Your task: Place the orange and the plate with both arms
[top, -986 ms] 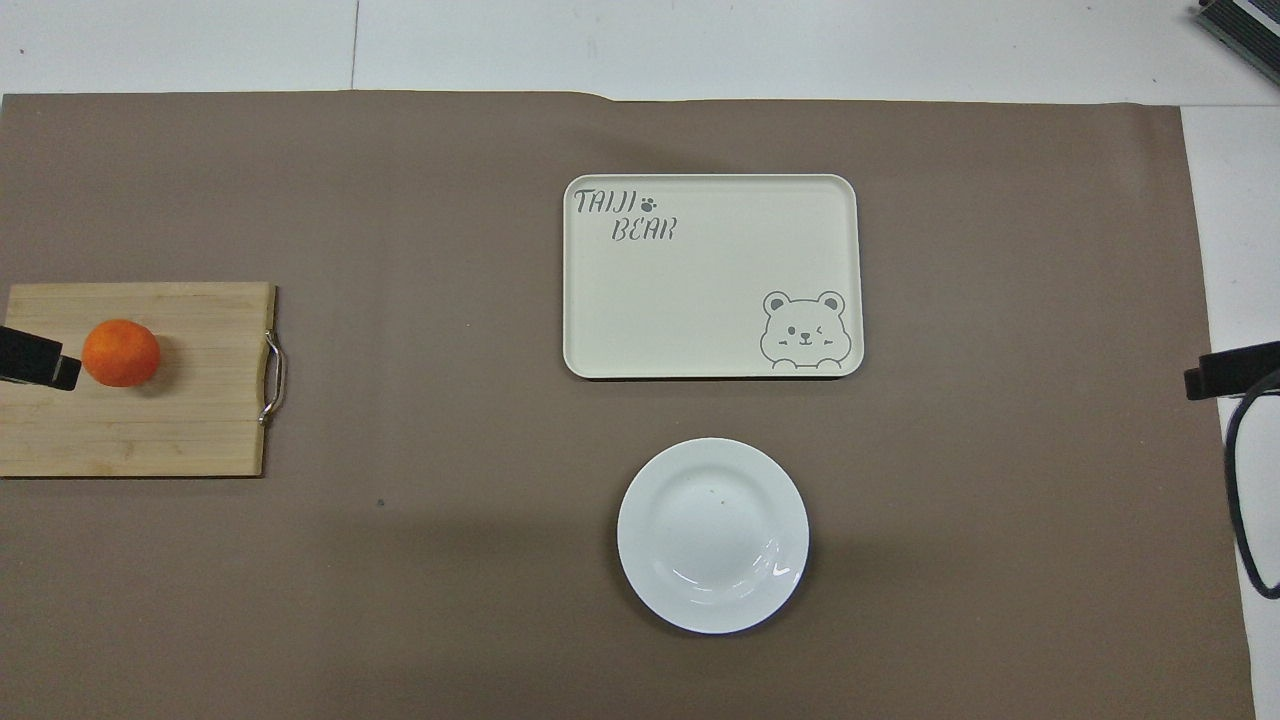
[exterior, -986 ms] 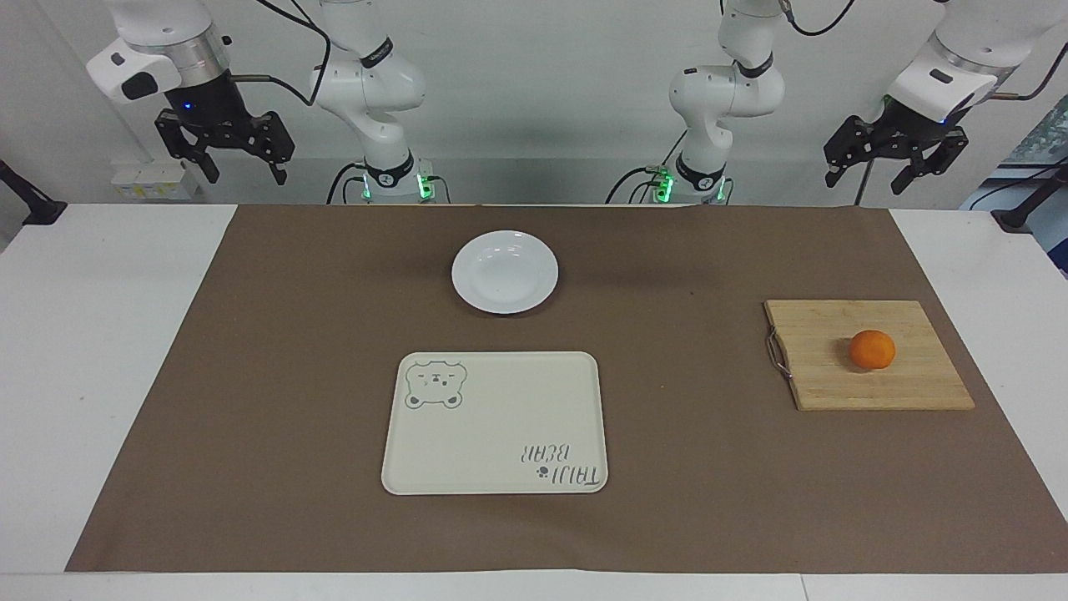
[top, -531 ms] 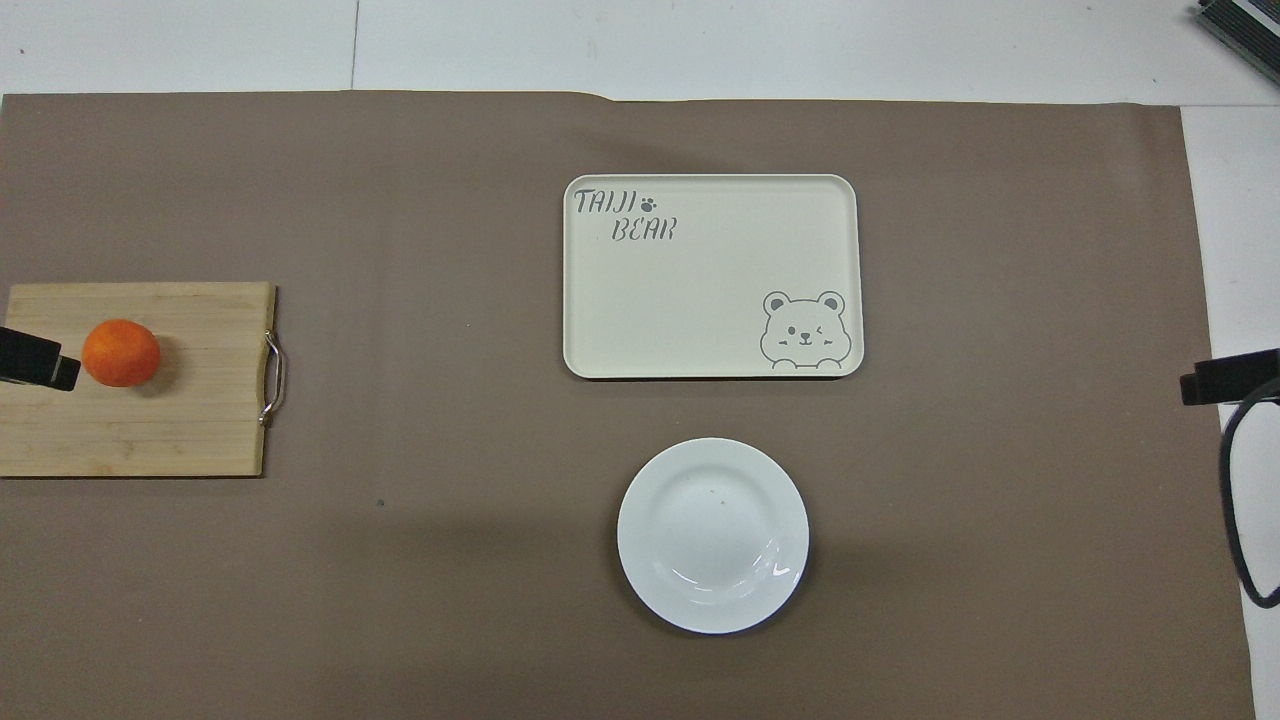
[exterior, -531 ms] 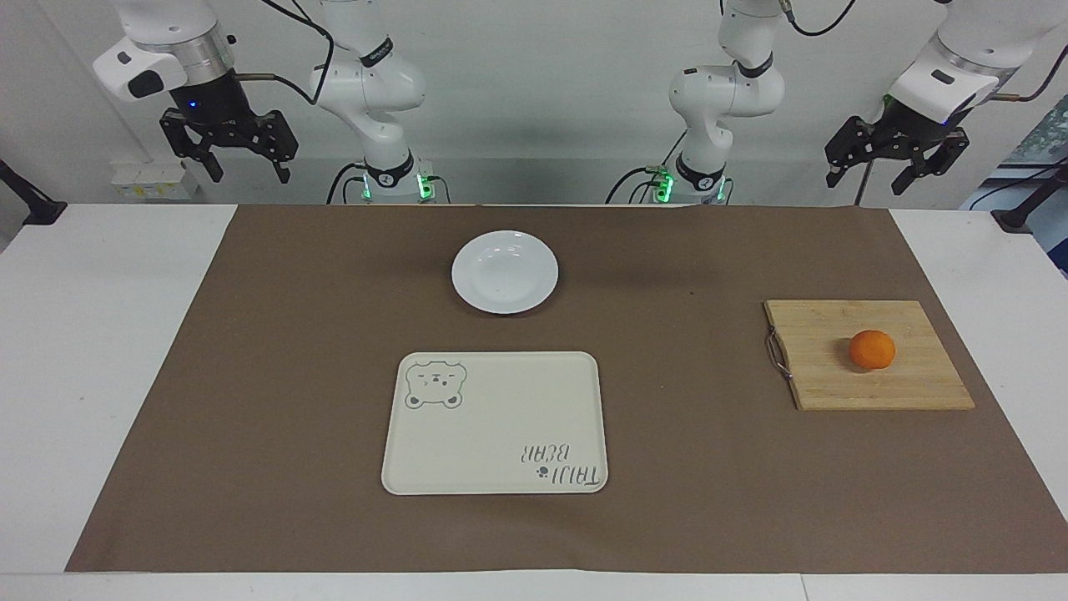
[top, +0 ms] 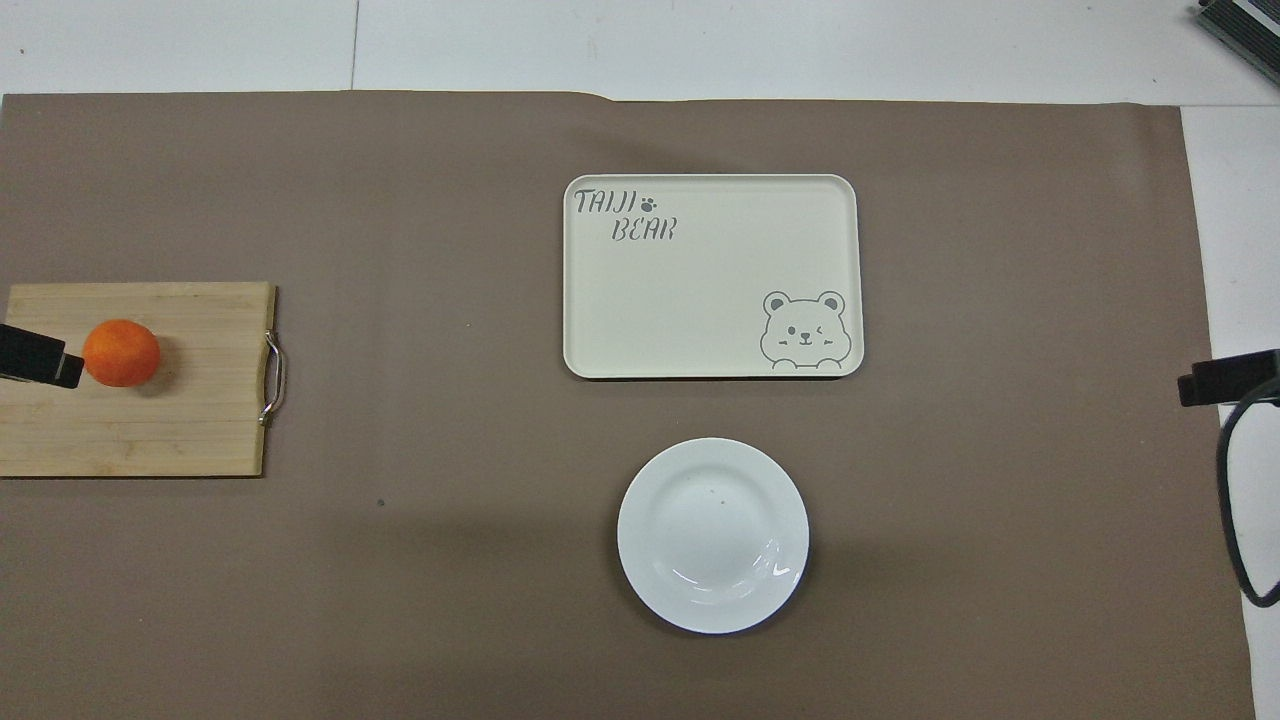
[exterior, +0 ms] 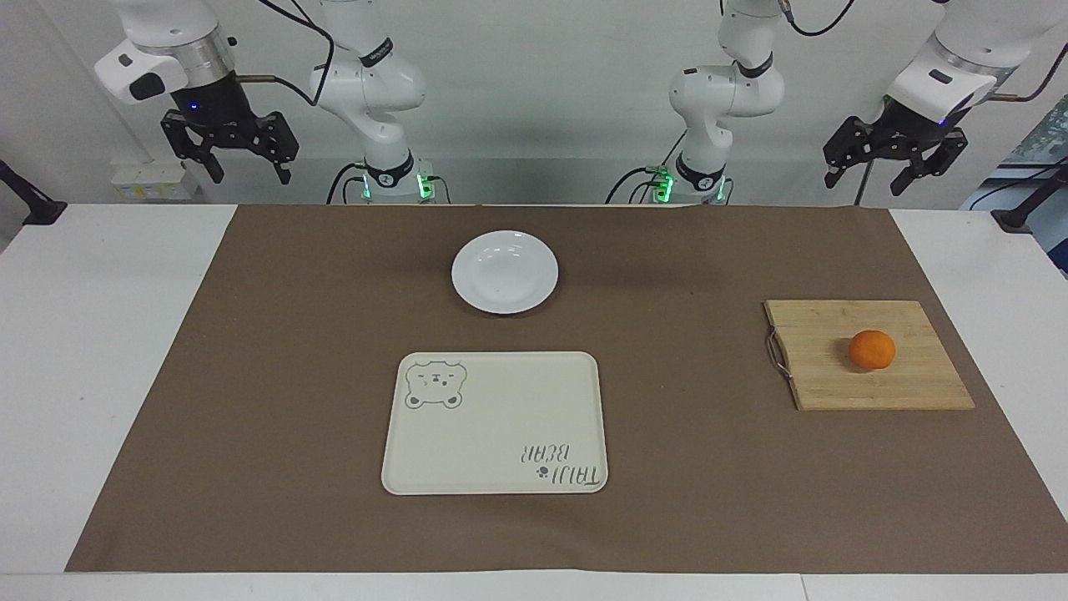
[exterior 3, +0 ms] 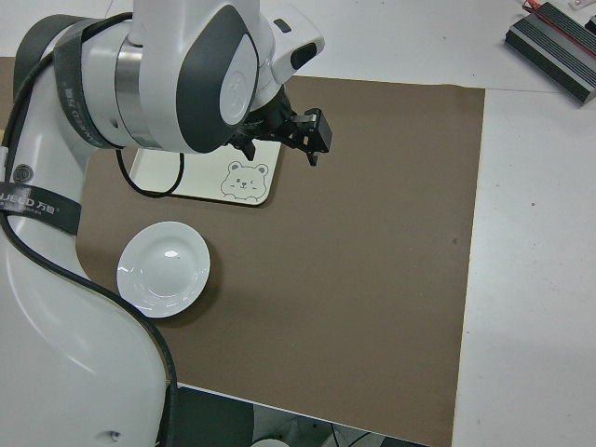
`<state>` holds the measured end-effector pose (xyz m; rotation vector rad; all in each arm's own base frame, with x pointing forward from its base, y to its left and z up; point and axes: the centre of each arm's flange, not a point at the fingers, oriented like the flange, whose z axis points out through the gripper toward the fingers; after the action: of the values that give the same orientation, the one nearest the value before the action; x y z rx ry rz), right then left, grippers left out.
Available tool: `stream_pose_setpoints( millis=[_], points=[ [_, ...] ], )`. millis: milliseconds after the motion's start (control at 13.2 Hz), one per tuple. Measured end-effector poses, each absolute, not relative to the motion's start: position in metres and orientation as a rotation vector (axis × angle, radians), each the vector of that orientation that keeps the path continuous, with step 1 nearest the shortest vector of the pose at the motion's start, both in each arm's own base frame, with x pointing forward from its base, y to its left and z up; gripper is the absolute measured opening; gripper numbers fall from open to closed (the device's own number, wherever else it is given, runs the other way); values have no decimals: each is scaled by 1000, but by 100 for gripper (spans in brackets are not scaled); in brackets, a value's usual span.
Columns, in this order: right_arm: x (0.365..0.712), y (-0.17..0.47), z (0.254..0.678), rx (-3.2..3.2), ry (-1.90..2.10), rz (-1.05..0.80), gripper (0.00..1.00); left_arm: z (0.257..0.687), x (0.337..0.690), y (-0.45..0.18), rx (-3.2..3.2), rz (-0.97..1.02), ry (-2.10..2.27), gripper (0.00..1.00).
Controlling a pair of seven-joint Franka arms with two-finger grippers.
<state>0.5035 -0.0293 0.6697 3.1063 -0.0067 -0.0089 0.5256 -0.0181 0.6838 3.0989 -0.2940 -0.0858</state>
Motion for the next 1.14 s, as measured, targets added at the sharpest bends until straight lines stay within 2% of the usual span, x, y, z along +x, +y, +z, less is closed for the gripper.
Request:
stream_pose_setpoints(
  millis=[834, 1137],
  points=[
    [503, -29, 670, 3106, -7, -8, 100, 688, 533, -9, 3106, 12, -268, 100],
    [503, -29, 670, 3106, -7, -9, 100, 669, 541, -8, 3107, 21, -263, 100]
  ],
)
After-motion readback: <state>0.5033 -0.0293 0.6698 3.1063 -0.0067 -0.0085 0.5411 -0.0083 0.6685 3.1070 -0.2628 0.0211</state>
